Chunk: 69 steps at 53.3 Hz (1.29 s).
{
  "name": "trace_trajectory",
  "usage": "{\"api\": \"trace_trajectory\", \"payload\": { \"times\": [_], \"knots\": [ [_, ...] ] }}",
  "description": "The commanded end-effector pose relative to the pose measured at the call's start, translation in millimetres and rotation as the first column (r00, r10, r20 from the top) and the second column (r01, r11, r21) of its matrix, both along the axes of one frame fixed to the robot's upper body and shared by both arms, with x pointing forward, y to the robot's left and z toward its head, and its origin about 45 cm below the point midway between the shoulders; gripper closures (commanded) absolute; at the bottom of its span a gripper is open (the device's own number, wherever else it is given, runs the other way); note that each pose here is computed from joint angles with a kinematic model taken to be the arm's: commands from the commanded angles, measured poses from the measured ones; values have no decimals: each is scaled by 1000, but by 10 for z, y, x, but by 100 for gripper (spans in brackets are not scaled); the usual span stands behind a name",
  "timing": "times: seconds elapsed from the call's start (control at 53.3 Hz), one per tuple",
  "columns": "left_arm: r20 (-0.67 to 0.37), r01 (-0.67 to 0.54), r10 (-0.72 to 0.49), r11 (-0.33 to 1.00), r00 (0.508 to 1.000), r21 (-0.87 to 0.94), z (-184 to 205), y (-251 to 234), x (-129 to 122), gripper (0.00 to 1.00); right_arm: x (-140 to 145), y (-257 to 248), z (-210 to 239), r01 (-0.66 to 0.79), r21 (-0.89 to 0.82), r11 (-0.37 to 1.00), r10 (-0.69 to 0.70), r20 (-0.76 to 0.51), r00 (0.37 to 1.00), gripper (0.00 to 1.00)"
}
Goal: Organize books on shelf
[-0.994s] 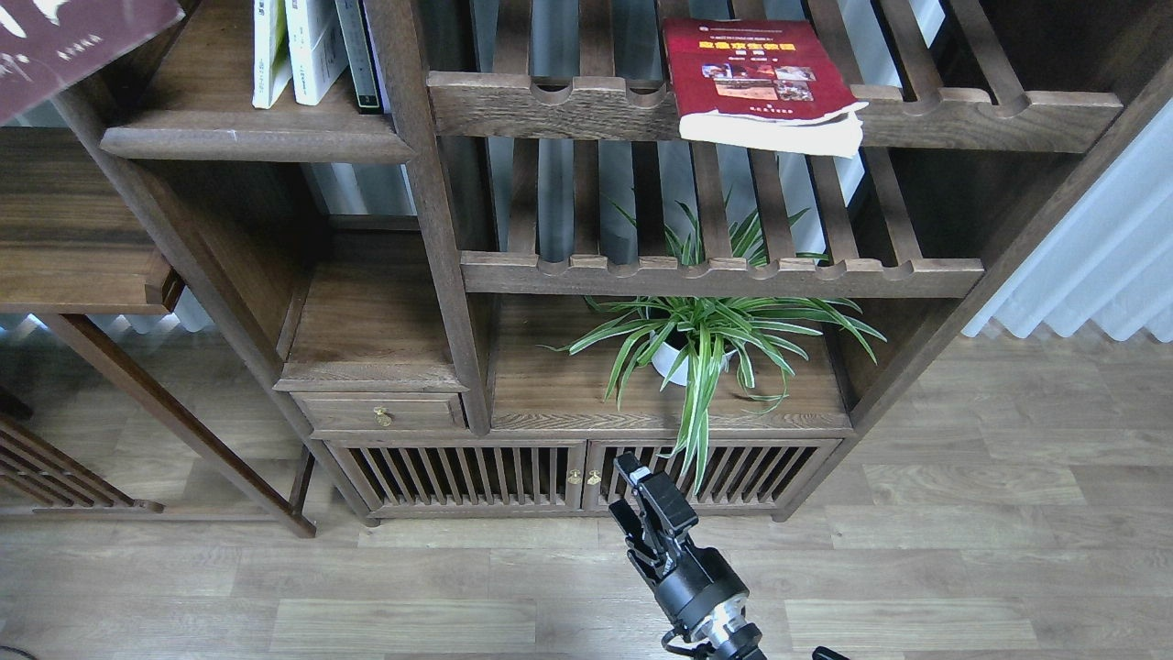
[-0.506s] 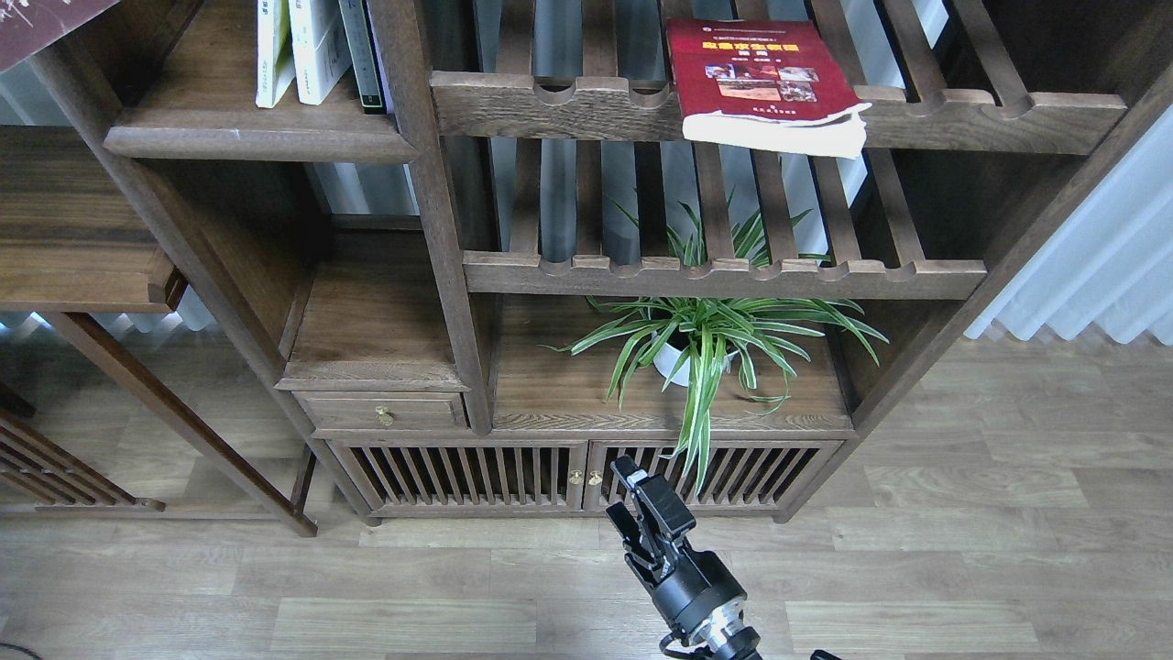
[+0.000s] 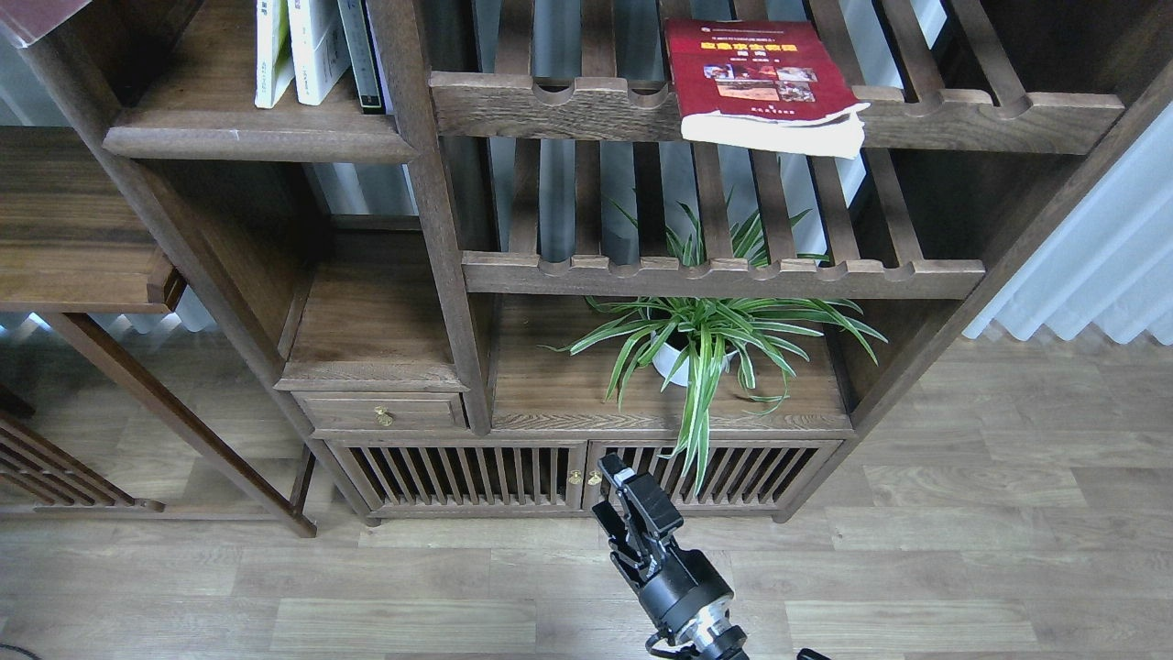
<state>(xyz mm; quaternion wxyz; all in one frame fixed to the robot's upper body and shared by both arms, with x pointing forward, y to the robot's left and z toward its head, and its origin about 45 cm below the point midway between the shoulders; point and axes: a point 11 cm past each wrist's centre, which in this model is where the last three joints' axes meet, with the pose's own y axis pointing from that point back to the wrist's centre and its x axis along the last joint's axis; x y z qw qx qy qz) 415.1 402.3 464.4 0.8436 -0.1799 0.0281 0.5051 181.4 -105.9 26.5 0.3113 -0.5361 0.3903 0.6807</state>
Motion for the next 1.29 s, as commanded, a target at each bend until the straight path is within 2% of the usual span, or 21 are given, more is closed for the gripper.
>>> {"api": "trace_trajectory", "payload": {
  "times": [0.0,0.188,0.413,0.506,0.788,0.9,1.088,1.276],
  "knots": [
    [2,-70,70,998,998,-8,-27,-26,89,95,6,8,5,1,2,1000,-1,1,1000,4],
    [-22,-181,181,983,983,-7,-117,-48,208,95,3,15,9,-2,3,1000,2,2,1000,4],
    [-57,-225,226,974,972,21,-393,-399,384,97,-54,52,-7,-21,3,1000,21,-6,1000,4],
    [-54,-291,293,956,955,39,-418,-502,469,97,-79,47,-23,-19,2,1000,19,-12,1000,4],
    [-61,-392,399,914,915,107,-524,-437,639,96,-151,49,-61,-22,0,1000,22,-29,999,4],
    [-50,-401,408,909,912,112,-516,-449,688,96,-194,47,-80,-23,1,1000,23,-40,999,4],
    [-18,-380,386,915,922,133,-617,-820,832,98,-252,50,-103,-24,1,1000,24,-52,998,4],
    [33,-411,412,894,910,177,-639,-800,889,97,-257,-22,-124,-28,-15,999,27,-53,998,4]
  ]
}}
